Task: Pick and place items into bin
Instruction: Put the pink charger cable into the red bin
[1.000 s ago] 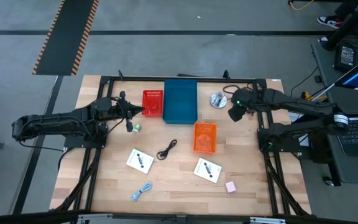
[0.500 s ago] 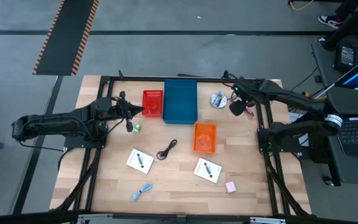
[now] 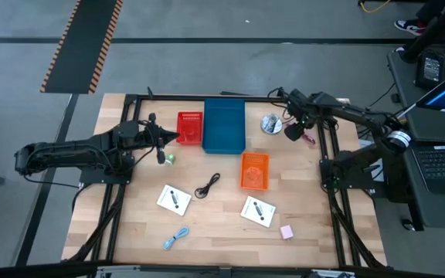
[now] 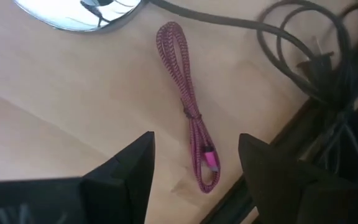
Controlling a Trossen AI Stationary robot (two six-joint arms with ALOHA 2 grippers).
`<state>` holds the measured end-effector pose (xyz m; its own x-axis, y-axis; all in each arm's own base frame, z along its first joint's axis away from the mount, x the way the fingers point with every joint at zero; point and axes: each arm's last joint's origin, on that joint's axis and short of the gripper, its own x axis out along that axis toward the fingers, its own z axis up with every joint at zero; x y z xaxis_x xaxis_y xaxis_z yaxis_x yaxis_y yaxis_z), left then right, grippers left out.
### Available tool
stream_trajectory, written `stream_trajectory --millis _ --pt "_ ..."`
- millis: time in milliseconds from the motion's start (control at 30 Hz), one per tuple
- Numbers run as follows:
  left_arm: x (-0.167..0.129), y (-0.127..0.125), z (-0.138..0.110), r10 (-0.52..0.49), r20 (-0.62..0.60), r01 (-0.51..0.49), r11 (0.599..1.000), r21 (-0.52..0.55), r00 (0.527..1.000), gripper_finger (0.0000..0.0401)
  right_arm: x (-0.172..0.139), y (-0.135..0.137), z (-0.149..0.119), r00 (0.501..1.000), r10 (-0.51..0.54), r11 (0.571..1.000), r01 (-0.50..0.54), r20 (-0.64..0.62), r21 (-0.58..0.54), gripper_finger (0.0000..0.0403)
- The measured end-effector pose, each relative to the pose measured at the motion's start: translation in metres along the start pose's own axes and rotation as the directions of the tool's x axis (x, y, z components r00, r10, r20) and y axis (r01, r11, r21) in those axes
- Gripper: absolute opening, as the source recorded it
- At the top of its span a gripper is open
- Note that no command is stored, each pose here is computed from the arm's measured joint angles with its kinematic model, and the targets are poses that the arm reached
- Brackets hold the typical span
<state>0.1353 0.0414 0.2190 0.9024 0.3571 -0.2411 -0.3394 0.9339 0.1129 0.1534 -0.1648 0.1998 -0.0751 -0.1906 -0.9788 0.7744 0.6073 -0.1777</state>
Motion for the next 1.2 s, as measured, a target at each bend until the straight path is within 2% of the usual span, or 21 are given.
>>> stream_trajectory --millis 100,300,600,1200 --pt "0.0 0.0 0.0 0.0 0.0 0.0 1.0 0.0 1.0 0.0004 0.007 -0.001 0.004 0.999 0.04 0.999 -0.04 -0.018 -0.012 0.0211" --pt "0.0 0.0 0.0 0.0 0.0 0.0 1.0 0.0 1.0 0.0004 0.022 0.0 0.004 0.999 0.048 0.996 -0.049 -0.01 -0.07 0.0211" --pt "0.0 0.0 0.0 0.0 0.0 0.0 1.0 0.0 1.0 0.0004 0.043 -0.004 -0.006 0.998 0.017 0.999 -0.02 -0.066 -0.05 0.0211" --pt "0.0 0.0 0.0 0.0 0.0 0.0 1.0 0.0 1.0 0.0004 0.046 -0.008 -0.005 0.998 0.029 0.999 -0.03 -0.048 -0.029 0.0211"
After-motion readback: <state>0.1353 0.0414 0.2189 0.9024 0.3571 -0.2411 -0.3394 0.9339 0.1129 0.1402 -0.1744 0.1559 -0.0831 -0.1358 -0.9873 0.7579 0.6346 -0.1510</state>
